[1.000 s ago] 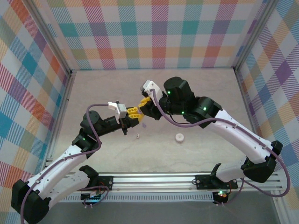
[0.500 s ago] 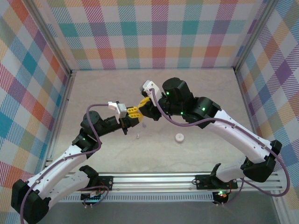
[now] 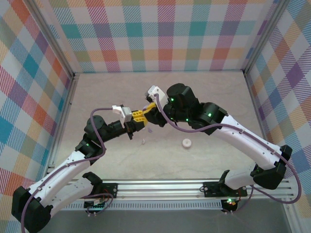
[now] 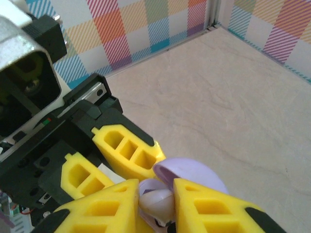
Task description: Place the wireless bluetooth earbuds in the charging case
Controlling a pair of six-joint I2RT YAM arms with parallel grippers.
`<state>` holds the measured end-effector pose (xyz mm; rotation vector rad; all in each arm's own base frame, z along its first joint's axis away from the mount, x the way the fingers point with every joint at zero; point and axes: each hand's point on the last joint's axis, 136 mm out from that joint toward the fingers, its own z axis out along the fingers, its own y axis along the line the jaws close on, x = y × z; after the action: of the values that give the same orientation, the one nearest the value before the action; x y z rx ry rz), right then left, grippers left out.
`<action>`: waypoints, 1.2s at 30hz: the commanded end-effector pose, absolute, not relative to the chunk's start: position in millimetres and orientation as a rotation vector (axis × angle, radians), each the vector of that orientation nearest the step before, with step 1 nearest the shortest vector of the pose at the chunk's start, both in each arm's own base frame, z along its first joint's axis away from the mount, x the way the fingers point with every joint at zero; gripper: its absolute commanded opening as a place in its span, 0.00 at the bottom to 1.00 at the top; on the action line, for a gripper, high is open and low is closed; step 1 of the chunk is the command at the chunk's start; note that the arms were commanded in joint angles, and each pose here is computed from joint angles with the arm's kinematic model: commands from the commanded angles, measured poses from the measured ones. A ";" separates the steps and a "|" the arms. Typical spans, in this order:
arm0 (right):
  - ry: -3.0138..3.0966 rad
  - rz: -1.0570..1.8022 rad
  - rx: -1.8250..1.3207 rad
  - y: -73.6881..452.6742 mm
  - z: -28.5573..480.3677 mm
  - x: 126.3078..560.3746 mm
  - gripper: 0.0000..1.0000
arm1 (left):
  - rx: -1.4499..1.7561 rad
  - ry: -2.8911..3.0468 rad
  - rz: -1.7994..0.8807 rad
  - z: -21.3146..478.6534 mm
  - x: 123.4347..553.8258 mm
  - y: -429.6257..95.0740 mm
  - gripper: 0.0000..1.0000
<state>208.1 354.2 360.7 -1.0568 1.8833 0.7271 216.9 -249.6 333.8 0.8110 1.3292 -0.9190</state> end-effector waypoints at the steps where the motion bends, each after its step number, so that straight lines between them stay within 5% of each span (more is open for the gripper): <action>1: 1.977 0.755 -1.043 356.0 340.2 202.5 0.30 | 0.796 1.238 -0.912 355.6 210.6 -247.1 0.00; 13: 1.946 0.859 -0.956 361.2 372.9 200.8 0.57 | 0.806 1.211 -0.958 351.9 204.7 -252.5 0.00; 24: 1.976 0.990 -0.834 348.0 410.5 200.9 0.64 | 0.817 1.198 -0.978 350.7 198.2 -252.1 0.00; 36: 2.076 1.034 -0.977 345.2 367.5 185.1 0.31 | 0.806 1.189 -0.982 352.7 190.8 -246.0 0.00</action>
<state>196.9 346.4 378.2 -0.9225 2.0483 0.9982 202.1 -246.5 342.8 0.7978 1.2416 -0.9551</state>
